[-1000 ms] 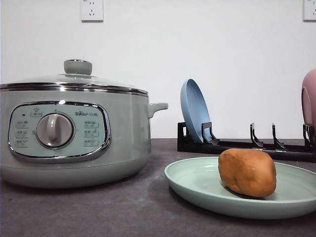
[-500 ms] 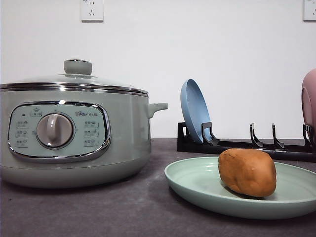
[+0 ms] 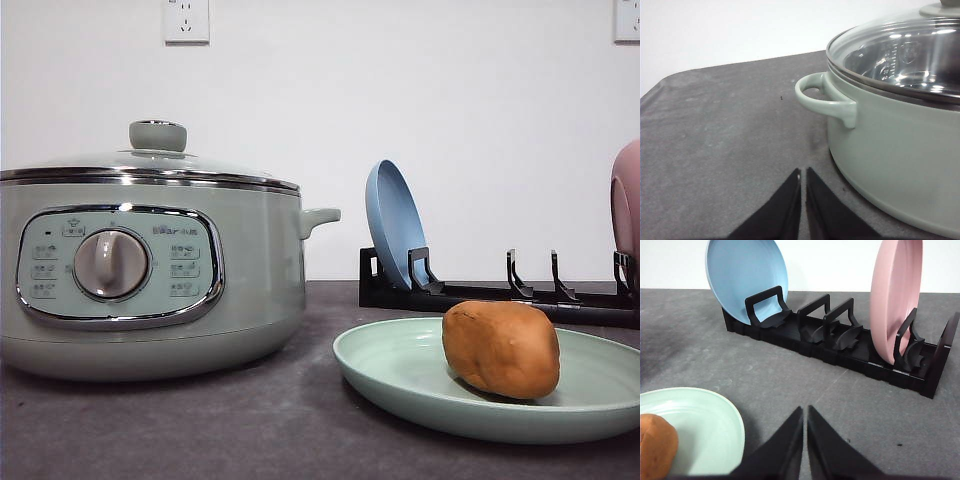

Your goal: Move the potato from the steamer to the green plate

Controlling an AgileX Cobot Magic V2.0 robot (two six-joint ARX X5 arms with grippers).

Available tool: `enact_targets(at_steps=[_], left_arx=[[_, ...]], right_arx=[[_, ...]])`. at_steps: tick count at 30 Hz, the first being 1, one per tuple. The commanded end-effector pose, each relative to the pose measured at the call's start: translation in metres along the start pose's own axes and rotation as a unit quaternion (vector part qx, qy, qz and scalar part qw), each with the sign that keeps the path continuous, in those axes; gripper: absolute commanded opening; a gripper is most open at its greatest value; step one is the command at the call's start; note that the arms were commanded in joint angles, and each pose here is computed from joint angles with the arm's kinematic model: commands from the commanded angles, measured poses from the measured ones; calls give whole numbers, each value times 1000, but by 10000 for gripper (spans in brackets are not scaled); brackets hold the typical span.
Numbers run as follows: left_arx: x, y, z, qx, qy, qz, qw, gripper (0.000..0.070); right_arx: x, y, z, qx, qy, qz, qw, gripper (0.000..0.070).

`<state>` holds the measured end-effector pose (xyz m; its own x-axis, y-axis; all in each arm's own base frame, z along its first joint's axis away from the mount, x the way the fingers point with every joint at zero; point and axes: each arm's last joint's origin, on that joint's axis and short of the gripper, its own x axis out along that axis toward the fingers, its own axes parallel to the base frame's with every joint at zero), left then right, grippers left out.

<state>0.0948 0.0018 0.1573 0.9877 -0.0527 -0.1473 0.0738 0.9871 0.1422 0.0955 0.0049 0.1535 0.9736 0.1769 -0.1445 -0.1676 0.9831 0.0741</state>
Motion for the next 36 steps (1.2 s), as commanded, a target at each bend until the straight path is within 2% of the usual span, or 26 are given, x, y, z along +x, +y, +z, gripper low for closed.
enact_targets(at_steps=[1, 36], left_arx=[[2, -1, -7, 1, 13, 0, 1000, 10], [2, -1, -7, 1, 13, 0, 1000, 10]], right_arx=[[0, 0, -1, -2, 1, 1, 1000, 0], [0, 0, -1, -2, 1, 1, 1000, 0]])
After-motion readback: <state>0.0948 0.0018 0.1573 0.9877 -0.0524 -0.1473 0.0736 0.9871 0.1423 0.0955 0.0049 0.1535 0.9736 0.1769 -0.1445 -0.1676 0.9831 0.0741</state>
